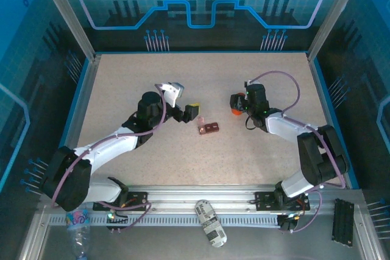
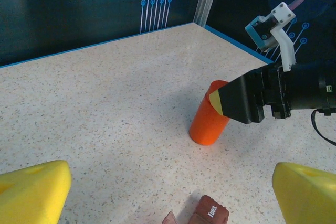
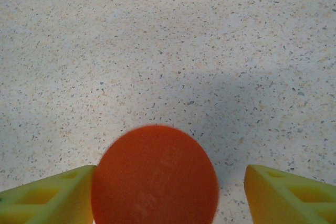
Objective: Sort the pills into containers
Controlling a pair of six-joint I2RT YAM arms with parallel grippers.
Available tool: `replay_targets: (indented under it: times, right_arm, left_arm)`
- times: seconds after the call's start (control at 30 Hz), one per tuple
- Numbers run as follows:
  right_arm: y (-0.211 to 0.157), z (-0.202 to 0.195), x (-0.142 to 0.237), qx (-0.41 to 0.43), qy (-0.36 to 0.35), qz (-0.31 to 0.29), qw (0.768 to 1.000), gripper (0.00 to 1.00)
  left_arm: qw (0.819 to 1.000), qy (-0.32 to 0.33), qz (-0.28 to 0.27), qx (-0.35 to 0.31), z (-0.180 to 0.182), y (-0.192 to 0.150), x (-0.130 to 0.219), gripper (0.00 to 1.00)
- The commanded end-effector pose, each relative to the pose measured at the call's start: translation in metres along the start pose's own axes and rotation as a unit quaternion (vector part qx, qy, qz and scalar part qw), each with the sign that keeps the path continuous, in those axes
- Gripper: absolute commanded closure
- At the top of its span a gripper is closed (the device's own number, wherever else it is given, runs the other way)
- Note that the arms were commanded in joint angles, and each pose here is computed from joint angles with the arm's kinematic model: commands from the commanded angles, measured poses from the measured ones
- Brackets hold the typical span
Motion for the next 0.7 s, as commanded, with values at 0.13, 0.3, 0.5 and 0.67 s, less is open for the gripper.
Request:
replay_targets:
  times: [0.13, 0.3, 0.5, 0.67]
  right_arm:
    - [0.048, 0.026, 0.031, -0.004, 0.039, -0.036, 0.999, 0.17]
    - [0.07, 0.043, 0.062, -0.01, 0.078, -0.054, 0.995, 0.17]
    - [0.064, 0.073, 0.093, 0.008, 0.153, -0.011, 0.988, 0.18]
    - [0.022, 0.088, 0.1, 0.045, 0.175, 0.081, 0.98, 0.19]
  left_arm:
    - [0.999, 0.024, -0.033, -0.013, 0.01, 0.025, 0.008, 0.01]
    - [0.997, 0.054, -0.048, 0.014, 0.02, 0.029, 0.009, 0.01]
    - [0.993, 0.105, -0.044, 0.041, 0.036, 0.02, 0.01, 0.01]
    - [0.995, 0.087, -0.001, 0.039, 0.034, 0.011, 0.003, 0.01]
Point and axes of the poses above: each hand's point on the last joint's axis, 136 mm out from that joint toward the fingers, its own x axis back along the fingers, its own z axis along the line the jaws close on, y = z × x, the point moved 3 cm from there along x, back along the fingers, and after that the axes turned 12 degrees about -x, right-handed, at the moved point
